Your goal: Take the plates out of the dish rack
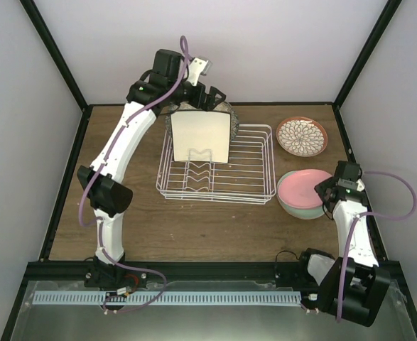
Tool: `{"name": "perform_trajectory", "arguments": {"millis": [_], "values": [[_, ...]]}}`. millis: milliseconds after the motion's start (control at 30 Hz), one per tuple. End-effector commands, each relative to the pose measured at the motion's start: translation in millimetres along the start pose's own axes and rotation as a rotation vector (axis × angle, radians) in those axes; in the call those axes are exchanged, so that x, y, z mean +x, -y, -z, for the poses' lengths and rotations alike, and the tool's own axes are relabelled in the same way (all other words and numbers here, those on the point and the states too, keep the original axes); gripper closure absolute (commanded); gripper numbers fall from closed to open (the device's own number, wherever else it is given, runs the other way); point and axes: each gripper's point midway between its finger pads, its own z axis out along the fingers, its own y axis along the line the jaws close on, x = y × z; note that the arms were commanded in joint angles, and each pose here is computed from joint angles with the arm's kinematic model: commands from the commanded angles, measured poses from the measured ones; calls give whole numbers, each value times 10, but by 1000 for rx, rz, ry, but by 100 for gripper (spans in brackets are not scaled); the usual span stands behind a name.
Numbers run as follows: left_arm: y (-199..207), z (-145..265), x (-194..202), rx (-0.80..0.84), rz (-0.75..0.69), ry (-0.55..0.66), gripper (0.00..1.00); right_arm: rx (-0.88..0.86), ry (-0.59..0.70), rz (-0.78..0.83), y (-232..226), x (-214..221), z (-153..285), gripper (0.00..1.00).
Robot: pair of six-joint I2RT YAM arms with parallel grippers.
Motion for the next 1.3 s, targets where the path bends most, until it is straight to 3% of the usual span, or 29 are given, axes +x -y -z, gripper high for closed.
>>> {"name": "perform_trajectory", "arguments": {"millis": [0,133,333,667,767,900,1133,1200,1267], "values": [[66,128,-94,21,-15,32,0,15,6,-12,49,-1,-38,47],[68,115,-48,31,-6,21,0,37,-20,-4,96,56,-76,30],[78,125,-32,35,-5,20,0,84,-62,10,189,144,-165,17],[99,199,27,24,-61,10,0,90,-69,-1,152,110,-212,6],[25,236,95,-25,-219,-20,0,25,-7,-5,4,-50,-65,0],[-106,209,354,-58,-528,-136,2,-75,92,9,-240,-314,217,0],[-382,105,876,-84,-988,-320,29,-125,128,39,-394,-457,401,0],[-423,64,932,-87,-1057,-327,39,-132,130,40,-397,-449,415,0],[-463,5,956,-81,-1088,-325,43,-135,129,39,-386,-430,419,0]]}}
